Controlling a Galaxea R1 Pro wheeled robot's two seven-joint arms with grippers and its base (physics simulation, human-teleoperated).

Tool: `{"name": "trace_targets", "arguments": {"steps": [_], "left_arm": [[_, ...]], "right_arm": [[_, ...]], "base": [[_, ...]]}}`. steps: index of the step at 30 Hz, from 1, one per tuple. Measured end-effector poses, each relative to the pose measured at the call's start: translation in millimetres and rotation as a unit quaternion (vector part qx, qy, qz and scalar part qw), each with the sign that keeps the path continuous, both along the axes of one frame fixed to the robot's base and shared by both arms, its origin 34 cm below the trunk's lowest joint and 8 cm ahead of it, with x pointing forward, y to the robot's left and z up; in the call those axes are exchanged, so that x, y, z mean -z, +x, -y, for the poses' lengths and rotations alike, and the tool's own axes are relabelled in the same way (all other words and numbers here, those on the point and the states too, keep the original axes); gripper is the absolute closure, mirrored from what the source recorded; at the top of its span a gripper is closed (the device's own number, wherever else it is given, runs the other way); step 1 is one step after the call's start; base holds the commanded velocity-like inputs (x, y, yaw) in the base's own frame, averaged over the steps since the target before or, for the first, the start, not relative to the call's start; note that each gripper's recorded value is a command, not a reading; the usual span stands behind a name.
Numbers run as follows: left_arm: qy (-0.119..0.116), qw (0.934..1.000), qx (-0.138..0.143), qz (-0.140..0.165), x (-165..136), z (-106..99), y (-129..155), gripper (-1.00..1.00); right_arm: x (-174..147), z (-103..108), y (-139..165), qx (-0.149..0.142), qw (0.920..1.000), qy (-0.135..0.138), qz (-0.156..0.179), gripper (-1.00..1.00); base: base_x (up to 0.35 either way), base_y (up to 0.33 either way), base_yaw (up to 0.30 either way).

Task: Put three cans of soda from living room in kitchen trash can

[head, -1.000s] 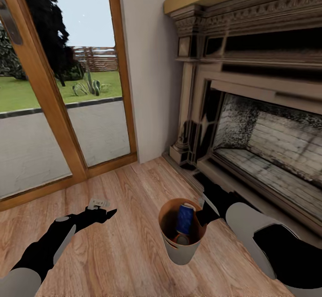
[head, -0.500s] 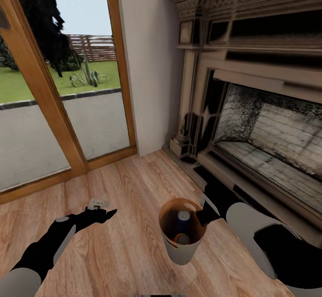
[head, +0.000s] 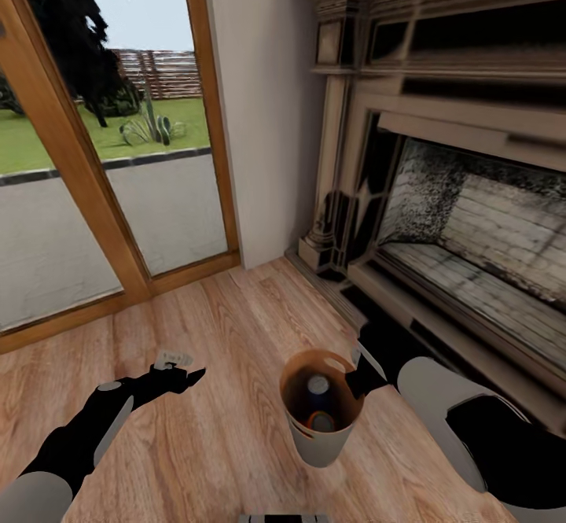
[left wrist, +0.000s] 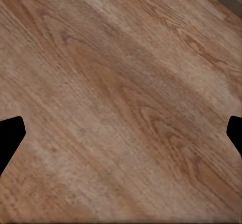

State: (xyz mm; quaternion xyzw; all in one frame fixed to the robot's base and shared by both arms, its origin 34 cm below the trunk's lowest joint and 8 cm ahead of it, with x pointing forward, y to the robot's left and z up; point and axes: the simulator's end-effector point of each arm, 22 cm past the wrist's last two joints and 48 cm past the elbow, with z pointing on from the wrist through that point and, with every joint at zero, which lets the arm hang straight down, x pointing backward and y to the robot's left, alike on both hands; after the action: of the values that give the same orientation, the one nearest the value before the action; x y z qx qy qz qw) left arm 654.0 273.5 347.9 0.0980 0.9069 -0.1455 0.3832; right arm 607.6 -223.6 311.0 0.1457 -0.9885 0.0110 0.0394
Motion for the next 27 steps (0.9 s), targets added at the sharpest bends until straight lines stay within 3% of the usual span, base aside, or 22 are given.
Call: {"name": "trace_targets", "arguments": {"steps": [15,27], "left_arm": [[0.001,0.9995,0.0,-0.031,36.4,-0.3,-10.6,-1.0],[0.0,0.9993,-0.002,-0.037,41.9,-2.0,-14.7,-1.0]], "right_arm": [[35.1,-2.2,-15.6,0.001,0.9995,0.003,-0.033,1.0],[34.2,9.4,-12.8,0.004,0.9996,-0.005,-0.029,1.0]], "base": [[0.0,0.0,0.0],[0.0,0.0,0.0]]}}
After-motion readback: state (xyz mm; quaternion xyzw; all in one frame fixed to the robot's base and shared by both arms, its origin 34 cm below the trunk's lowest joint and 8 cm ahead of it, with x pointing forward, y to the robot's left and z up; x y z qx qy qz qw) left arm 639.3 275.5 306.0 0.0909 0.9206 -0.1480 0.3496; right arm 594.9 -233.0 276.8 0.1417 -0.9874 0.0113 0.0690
